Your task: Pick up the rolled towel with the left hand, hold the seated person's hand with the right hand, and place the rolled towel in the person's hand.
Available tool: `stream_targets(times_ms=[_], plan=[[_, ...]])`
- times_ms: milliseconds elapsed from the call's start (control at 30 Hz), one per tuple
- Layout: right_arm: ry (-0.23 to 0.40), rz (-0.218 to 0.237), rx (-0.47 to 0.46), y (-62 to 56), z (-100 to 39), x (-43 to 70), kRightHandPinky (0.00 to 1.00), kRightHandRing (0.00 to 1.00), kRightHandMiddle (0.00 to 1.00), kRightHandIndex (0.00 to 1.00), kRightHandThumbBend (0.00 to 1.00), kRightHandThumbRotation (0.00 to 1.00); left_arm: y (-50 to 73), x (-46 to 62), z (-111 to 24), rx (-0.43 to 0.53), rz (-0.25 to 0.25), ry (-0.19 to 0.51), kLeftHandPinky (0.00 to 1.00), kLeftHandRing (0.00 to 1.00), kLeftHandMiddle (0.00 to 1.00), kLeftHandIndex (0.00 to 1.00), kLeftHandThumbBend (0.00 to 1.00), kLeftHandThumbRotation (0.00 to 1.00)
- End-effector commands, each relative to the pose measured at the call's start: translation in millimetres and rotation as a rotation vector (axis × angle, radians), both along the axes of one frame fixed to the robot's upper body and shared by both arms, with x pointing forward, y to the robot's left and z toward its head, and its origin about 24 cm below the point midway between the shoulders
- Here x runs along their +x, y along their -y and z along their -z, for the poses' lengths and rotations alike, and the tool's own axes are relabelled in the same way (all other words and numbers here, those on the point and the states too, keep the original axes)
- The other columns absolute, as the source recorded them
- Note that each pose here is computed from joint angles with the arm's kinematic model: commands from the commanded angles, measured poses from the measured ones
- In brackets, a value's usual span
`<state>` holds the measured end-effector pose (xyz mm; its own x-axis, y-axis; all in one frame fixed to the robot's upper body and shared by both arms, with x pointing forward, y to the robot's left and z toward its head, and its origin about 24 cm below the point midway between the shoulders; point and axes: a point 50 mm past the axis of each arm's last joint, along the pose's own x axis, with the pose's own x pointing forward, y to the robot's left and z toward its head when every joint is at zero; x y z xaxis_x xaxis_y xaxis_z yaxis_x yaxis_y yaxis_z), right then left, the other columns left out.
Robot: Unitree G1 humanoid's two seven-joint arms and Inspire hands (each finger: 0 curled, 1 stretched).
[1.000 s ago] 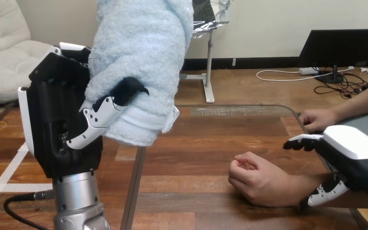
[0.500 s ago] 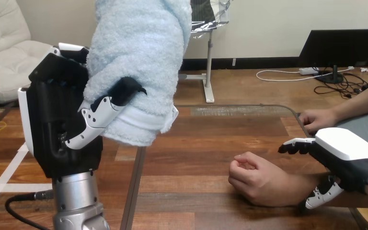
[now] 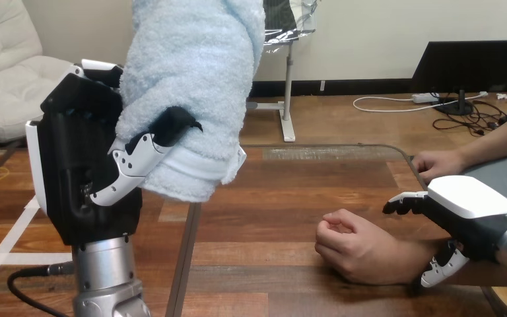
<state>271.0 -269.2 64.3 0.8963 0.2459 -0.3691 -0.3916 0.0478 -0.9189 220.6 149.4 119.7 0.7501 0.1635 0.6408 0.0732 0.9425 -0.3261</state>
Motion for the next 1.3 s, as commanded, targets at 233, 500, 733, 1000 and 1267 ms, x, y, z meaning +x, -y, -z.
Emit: stream_targets(times_ms=[233,500,733,1000,1267], plan=[[-0.099,0.042,-0.074,5.7,9.0,6.0,0.63,0.79,0.81,0.81,1.0,0.04,1.5,2.2,-12.3,-0.044,0.002,0.064,0.22,0.3,0.36,0.37,0.4,0.0],[-0.154,0.066,-0.11,8.3,9.7,8.2,0.6,0.8,0.82,0.82,1.0,0.04,0.0,2.0,-11.8,-0.047,-0.001,0.062,0.22,0.3,0.36,0.37,0.41,0.0],[-0.182,0.088,-0.118,10.7,9.4,8.9,0.56,0.77,0.8,0.81,1.0,0.03,-0.9,1.8,-11.6,-0.058,0.002,0.061,0.22,0.3,0.36,0.37,0.4,0.0],[-0.224,0.111,-0.141,12.5,9.8,9.7,0.55,0.77,0.8,0.81,1.0,0.04,-2.0,2.0,-10.7,-0.056,-0.002,0.06,0.22,0.29,0.36,0.37,0.4,0.0],[-0.265,0.147,-0.123,13.6,10.8,9.5,0.55,0.76,0.81,0.81,1.0,0.03,-2.5,1.9,-10.3,-0.053,-0.002,0.059,0.22,0.29,0.36,0.38,0.4,0.0]])
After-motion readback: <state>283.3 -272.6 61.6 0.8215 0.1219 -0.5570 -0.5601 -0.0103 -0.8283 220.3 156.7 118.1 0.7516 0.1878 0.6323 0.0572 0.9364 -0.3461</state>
